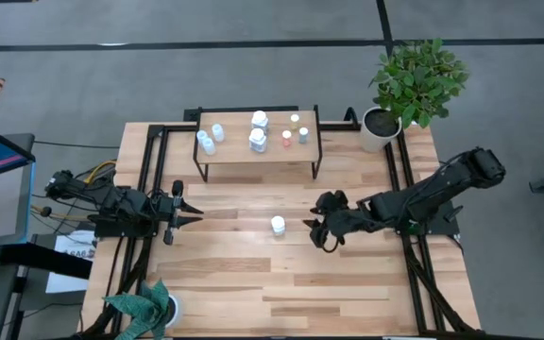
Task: Pick and place medicine bottles onto shelf by color
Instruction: Put the white pill bottle on the shelf, then return to Home Position
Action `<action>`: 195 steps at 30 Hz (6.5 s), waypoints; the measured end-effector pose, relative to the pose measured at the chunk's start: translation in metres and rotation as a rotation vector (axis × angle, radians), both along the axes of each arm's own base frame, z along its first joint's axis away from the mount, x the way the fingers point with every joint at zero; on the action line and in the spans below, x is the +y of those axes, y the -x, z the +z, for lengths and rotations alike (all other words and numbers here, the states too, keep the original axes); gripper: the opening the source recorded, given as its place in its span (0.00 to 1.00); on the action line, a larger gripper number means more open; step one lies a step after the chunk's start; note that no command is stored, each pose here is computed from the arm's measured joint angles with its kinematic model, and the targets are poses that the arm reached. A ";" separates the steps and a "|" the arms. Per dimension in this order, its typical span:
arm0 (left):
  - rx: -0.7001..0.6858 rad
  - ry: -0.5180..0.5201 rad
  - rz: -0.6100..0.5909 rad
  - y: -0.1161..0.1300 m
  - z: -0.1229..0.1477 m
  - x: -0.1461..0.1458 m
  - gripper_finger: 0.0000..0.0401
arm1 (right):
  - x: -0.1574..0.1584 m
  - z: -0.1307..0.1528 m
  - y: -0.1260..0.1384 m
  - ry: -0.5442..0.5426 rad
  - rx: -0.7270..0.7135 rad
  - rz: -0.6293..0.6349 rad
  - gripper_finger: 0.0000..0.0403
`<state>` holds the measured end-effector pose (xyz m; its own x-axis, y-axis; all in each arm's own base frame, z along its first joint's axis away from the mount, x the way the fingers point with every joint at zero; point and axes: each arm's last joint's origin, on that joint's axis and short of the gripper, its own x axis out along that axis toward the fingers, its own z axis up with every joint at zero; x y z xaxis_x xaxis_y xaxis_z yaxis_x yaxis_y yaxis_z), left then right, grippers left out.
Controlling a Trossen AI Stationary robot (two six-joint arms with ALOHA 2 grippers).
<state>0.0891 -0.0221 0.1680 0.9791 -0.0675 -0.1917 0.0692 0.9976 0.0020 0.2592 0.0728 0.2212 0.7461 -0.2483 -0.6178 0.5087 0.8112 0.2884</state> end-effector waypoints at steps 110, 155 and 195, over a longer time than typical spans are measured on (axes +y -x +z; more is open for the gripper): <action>0.000 0.000 0.000 0.000 0.000 0.000 0.16 | -0.027 0.062 -0.192 -0.070 0.411 0.024 0.42; 0.000 0.000 0.000 0.000 0.000 0.000 0.16 | -0.214 0.129 -0.174 0.325 0.378 0.365 0.48; 0.000 0.000 0.000 0.000 0.000 0.000 0.16 | -0.201 0.163 -0.167 0.417 0.244 0.375 0.61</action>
<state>0.0891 -0.0221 0.1681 0.9791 -0.0675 -0.1917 0.0693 0.9976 0.0023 0.4260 -0.1279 0.3842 0.6784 -0.2539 -0.6894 0.1779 0.9672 -0.1812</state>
